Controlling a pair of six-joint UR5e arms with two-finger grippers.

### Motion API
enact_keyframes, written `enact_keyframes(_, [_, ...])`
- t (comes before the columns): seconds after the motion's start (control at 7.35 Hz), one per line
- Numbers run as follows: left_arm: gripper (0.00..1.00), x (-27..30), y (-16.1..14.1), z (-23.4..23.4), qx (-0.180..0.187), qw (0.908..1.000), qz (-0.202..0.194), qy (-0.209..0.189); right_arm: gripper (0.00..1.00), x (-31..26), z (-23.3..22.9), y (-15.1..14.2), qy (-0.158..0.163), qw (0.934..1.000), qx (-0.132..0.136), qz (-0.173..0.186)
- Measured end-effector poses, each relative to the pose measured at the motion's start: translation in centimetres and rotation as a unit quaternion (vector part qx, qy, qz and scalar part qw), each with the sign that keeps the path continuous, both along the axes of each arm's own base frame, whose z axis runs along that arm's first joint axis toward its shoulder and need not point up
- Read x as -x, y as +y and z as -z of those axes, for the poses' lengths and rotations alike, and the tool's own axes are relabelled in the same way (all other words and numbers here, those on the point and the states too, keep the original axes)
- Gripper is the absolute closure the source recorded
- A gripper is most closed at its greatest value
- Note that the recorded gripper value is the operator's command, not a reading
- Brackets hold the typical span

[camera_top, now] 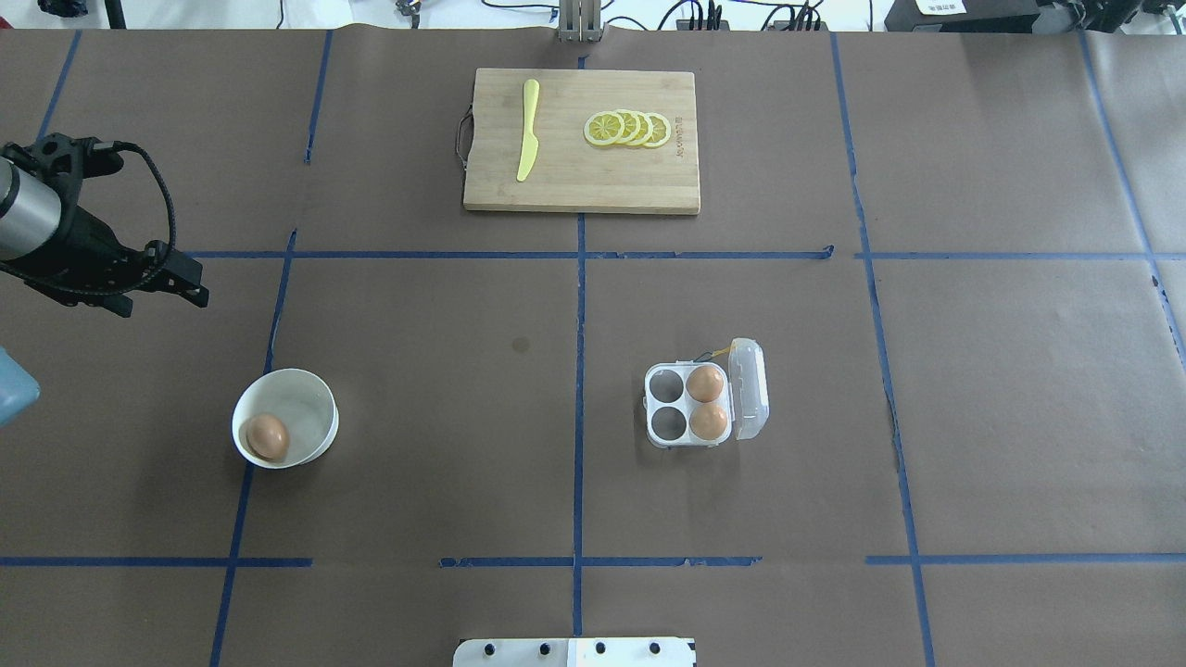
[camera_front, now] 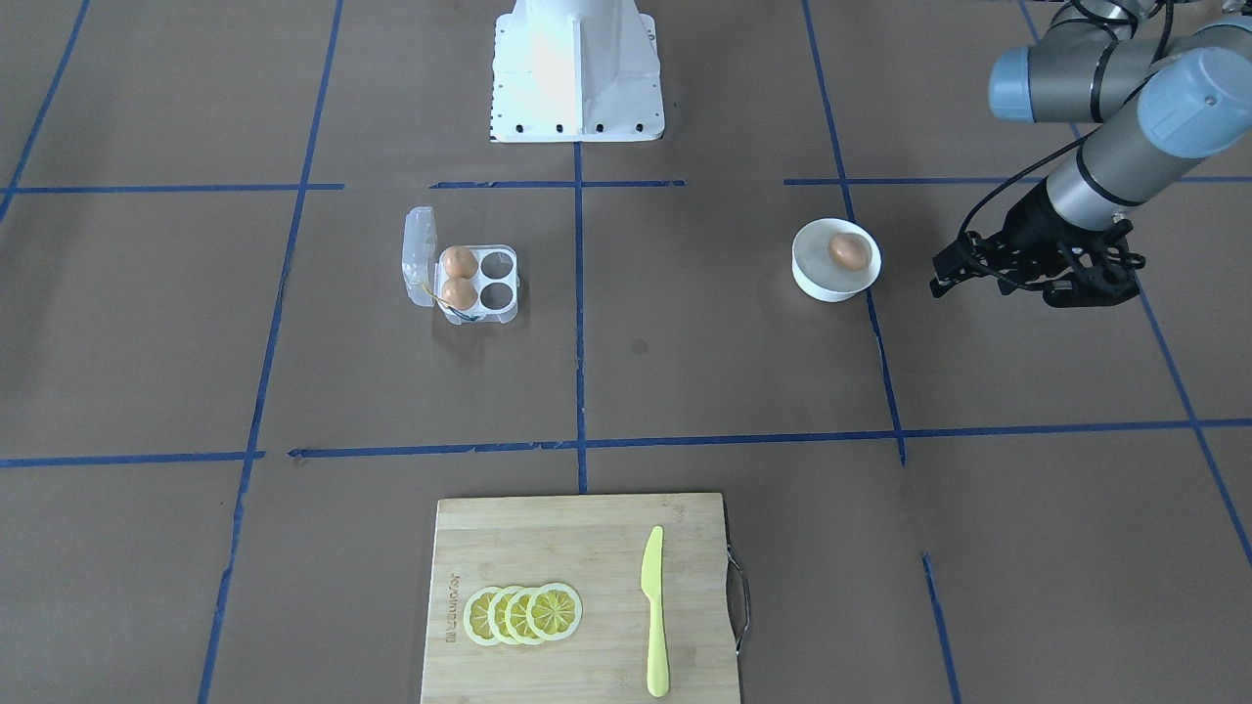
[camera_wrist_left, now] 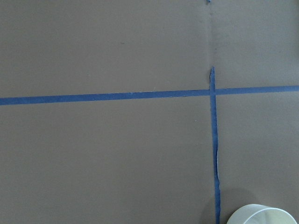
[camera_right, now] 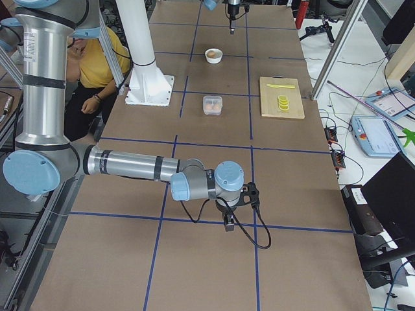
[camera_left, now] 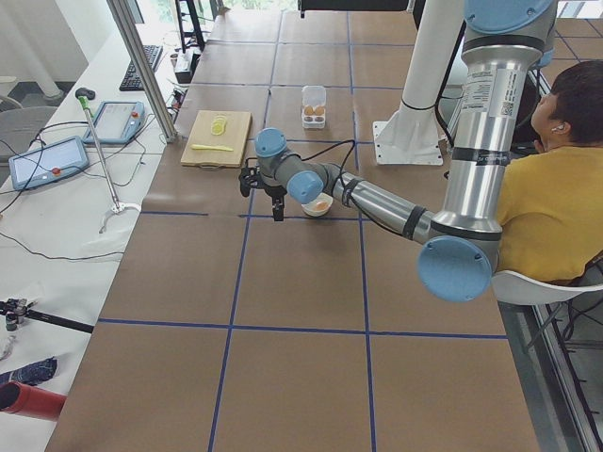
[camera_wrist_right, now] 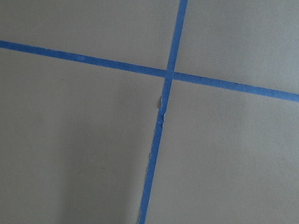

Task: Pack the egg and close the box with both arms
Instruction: 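Move the left gripper toward the white bowl holding the brown egg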

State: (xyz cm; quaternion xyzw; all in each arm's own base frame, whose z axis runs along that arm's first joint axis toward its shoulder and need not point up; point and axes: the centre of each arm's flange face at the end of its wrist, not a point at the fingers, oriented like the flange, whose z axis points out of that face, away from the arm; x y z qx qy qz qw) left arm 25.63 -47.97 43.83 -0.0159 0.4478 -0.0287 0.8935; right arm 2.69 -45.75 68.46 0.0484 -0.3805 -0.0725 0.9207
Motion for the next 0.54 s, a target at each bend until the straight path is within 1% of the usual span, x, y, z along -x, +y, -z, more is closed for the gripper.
enact_keyframes(0.27, [0.01, -3.0, 1.1, 1.5, 0.003, 0.9999, -0.015, 0.004, 0.0, 0.1, -0.6, 0.0, 0.0, 1.0, 0.006, 0.002])
enact_keyframes(0.54, [0.01, -6.2, 2.5, 2.0, 0.018, 0.9997, -0.014, -0.008, 0.0, 0.3, -1.2, -0.1, 0.0, 0.9999, 0.01, 0.005])
